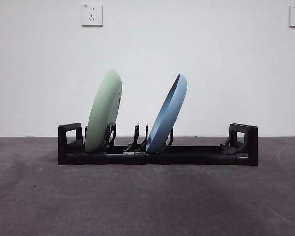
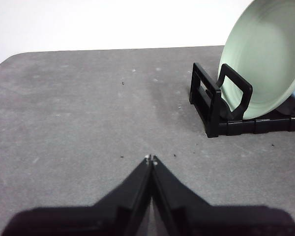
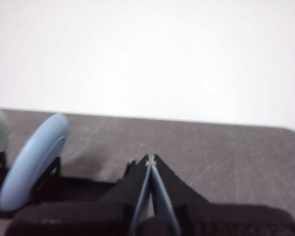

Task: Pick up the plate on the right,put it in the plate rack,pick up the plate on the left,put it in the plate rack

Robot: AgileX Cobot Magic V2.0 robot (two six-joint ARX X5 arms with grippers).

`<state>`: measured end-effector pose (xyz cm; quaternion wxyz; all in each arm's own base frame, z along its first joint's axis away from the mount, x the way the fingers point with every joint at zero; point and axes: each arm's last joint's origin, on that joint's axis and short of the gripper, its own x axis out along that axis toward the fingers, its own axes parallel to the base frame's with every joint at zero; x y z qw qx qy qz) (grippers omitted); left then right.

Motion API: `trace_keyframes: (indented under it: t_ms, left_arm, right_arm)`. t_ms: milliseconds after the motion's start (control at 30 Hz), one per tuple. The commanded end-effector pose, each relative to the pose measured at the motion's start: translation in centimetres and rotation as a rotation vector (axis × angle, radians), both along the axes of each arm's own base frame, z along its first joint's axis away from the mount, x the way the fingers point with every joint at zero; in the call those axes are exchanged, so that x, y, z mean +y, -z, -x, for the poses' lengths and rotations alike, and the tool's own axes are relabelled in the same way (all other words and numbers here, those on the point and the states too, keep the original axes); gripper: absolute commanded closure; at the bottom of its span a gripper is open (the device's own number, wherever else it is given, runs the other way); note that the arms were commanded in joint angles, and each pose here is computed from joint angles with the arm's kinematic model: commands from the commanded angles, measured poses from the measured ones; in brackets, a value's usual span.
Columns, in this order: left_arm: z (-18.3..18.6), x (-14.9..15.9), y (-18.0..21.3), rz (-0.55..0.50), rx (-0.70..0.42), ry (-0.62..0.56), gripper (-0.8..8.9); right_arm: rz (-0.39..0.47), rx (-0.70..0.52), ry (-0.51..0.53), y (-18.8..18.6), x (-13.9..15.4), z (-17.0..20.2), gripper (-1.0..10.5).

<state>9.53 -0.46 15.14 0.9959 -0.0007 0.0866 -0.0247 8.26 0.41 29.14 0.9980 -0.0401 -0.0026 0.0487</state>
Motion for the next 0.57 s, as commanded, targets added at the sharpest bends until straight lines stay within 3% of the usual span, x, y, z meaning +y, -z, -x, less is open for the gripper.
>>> trace_keyframes:
  t_ms: [33,333,567]
  left_arm:
    - [-0.1,0.0,0.5,0.007,0.014,-0.005,8.15]
    - [-0.1,0.0,0.5,0.007,0.014,-0.005,8.15]
    - [-0.1,0.0,0.5,0.007,0.014,-0.005,8.15]
  right_arm:
    - [0.008,-0.037,-0.031,3.2,0.0,-0.6,9.5]
    - [-0.039,0.068,-0.027,10.8,0.0,-1.5,9.5]
    - [-0.074,0.1,-0.023,13.5,0.0,-1.4,9.5]
